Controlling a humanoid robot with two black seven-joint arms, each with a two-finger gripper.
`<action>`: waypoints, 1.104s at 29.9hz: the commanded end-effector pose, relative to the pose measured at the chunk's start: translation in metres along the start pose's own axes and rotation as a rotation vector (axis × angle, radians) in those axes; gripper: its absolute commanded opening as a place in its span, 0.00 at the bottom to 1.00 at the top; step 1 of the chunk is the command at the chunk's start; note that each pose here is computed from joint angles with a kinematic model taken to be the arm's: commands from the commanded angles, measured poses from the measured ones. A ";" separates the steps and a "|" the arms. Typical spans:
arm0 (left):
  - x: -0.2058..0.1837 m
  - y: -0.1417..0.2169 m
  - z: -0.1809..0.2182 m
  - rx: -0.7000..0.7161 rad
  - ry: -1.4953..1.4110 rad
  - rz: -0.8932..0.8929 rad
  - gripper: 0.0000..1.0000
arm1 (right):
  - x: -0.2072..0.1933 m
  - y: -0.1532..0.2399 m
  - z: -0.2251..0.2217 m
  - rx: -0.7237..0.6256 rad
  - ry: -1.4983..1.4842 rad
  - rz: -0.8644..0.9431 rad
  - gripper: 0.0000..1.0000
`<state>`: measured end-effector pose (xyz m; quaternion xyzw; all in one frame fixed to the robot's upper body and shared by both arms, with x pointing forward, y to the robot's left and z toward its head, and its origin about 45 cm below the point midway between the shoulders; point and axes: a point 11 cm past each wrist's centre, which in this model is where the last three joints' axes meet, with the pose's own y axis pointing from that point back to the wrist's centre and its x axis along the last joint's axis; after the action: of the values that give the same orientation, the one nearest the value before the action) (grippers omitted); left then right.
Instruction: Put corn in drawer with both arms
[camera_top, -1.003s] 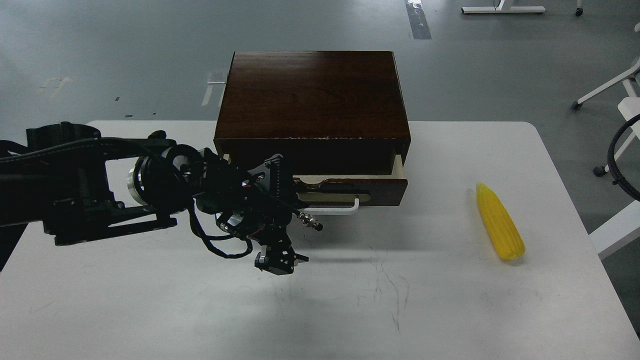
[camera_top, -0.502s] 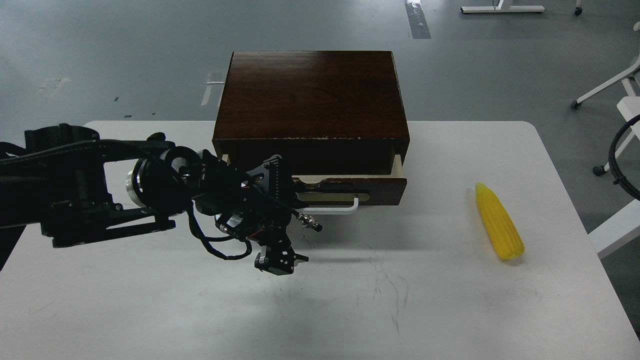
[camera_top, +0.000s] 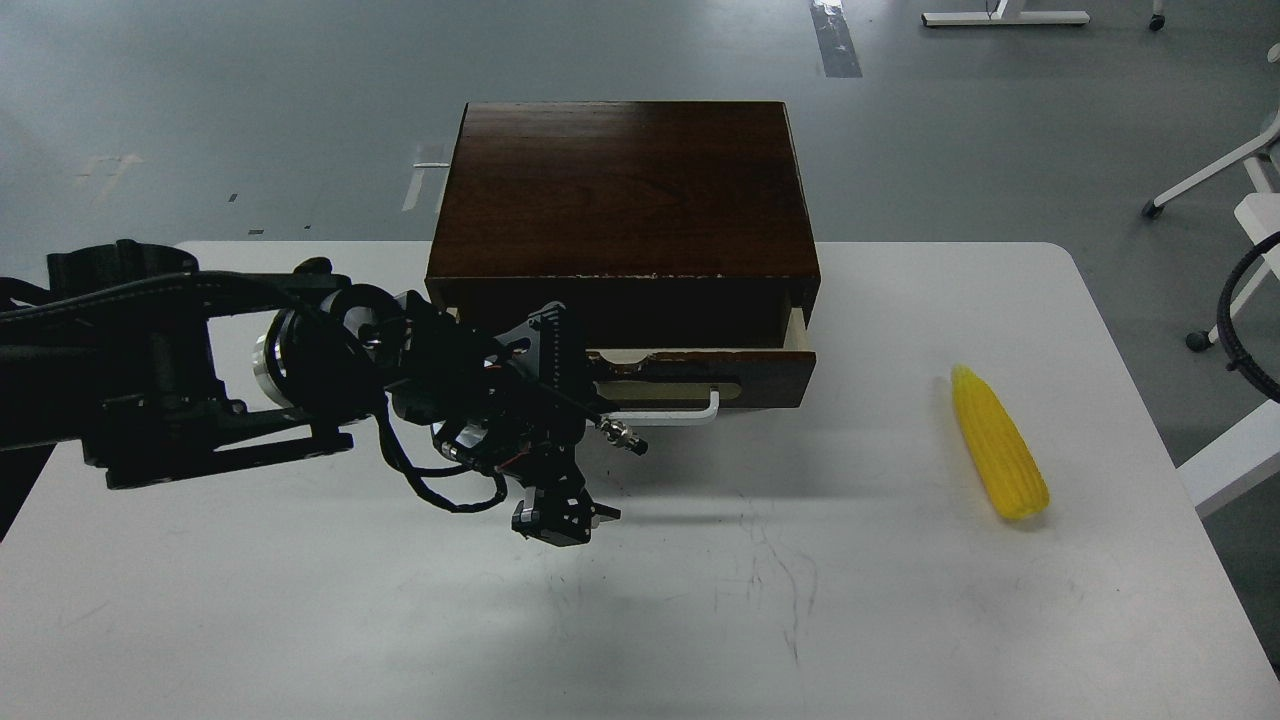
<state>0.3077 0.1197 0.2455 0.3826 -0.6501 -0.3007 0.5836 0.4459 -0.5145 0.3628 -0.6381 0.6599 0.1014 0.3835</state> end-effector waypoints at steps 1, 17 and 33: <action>0.001 0.000 0.000 0.001 -0.002 0.001 0.96 | -0.001 0.000 0.000 0.001 0.000 -0.001 1.00; 0.003 0.002 -0.003 0.007 -0.007 0.001 0.54 | 0.000 0.000 -0.001 0.002 0.001 -0.001 1.00; 0.003 0.004 -0.008 0.023 -0.004 0.001 0.89 | 0.003 0.001 -0.001 0.003 0.004 0.008 1.00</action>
<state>0.3113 0.1191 0.2483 0.3848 -0.6525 -0.2986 0.5806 0.4453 -0.5164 0.3621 -0.6362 0.6622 0.1009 0.3828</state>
